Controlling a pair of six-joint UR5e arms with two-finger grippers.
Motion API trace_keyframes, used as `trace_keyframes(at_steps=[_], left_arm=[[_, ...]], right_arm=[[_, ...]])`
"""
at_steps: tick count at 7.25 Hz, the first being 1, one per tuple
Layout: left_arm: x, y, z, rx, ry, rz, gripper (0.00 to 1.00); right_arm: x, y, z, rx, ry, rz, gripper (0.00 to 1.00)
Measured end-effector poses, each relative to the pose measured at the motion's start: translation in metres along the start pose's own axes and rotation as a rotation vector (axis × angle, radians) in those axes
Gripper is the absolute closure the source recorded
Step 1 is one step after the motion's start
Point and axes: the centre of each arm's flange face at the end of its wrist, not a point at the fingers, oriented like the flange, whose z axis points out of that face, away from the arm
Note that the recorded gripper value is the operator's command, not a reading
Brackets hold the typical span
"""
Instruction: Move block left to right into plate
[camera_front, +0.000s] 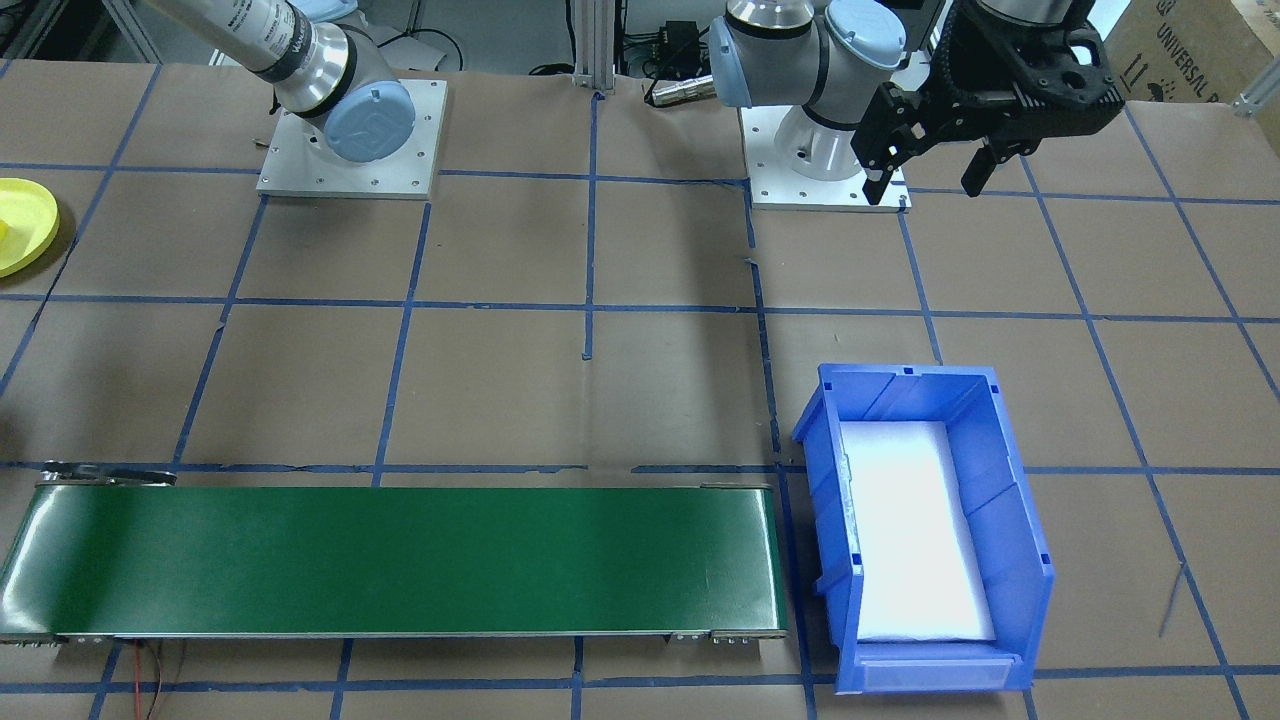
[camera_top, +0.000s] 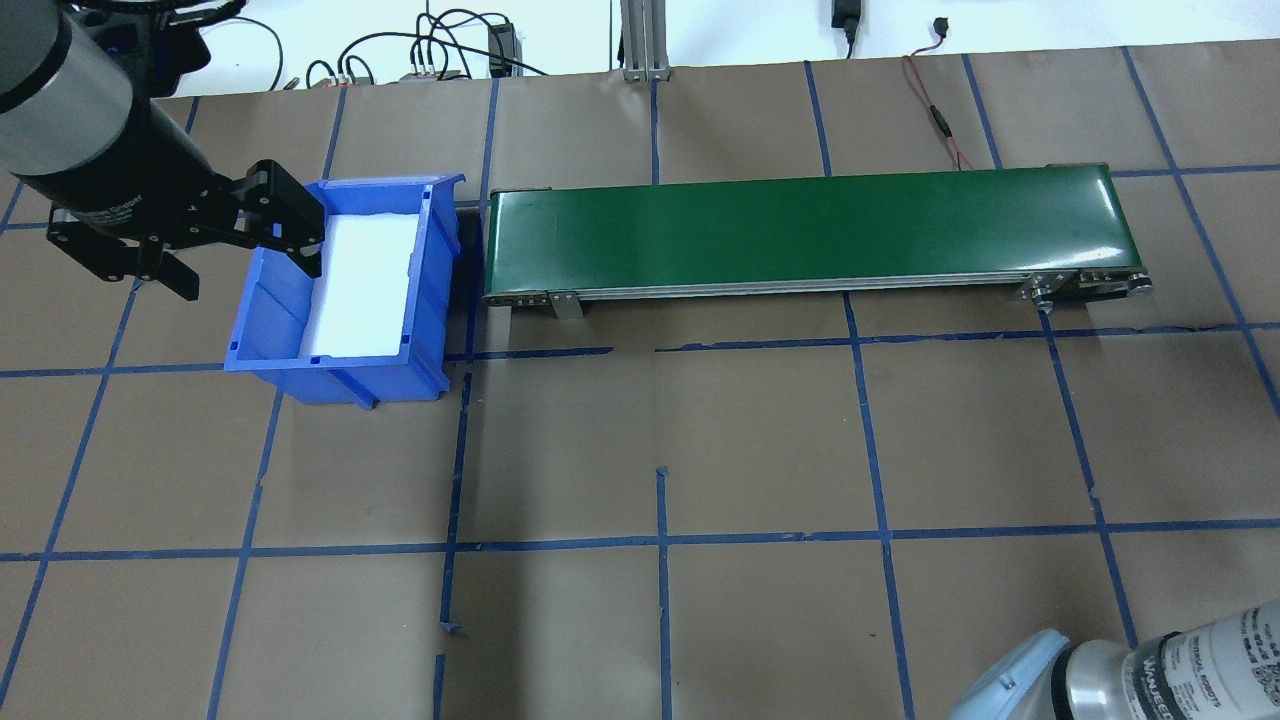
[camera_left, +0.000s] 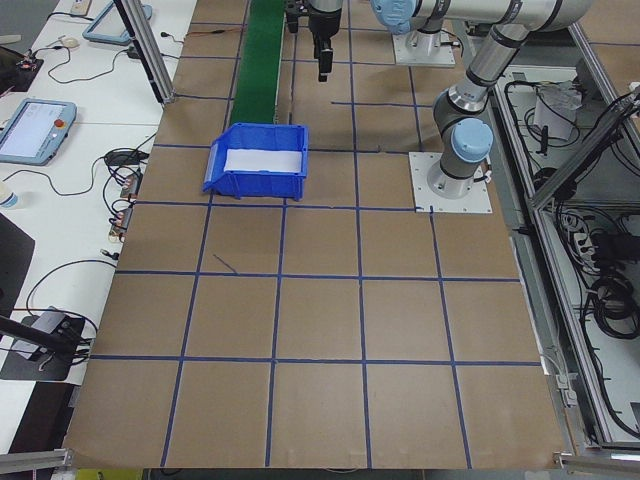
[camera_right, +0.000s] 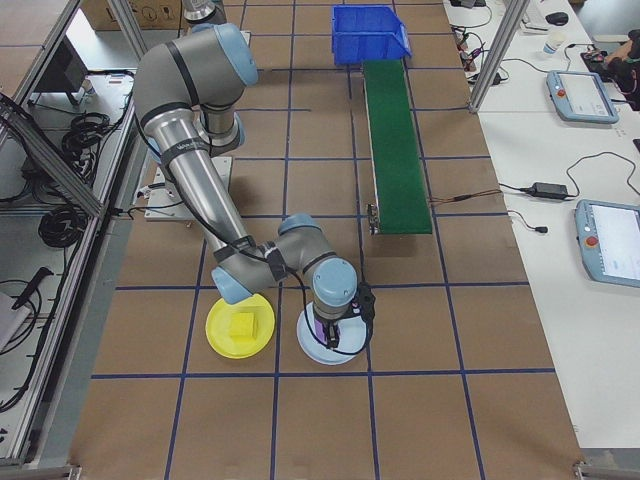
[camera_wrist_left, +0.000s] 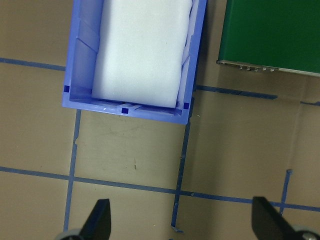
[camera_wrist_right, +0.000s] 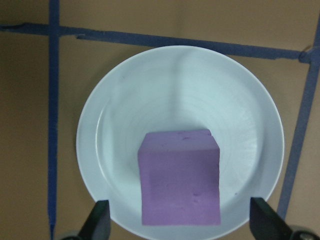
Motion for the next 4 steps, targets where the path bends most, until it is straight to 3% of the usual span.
trace_keyframes(at_steps=[4], left_arm=[[0.001,-0.018,0.017,0.007,0.007,-0.011,0.0]], right_arm=[[-0.145,-0.003,-0.14,-0.022,-0.003,0.097,0.0]])
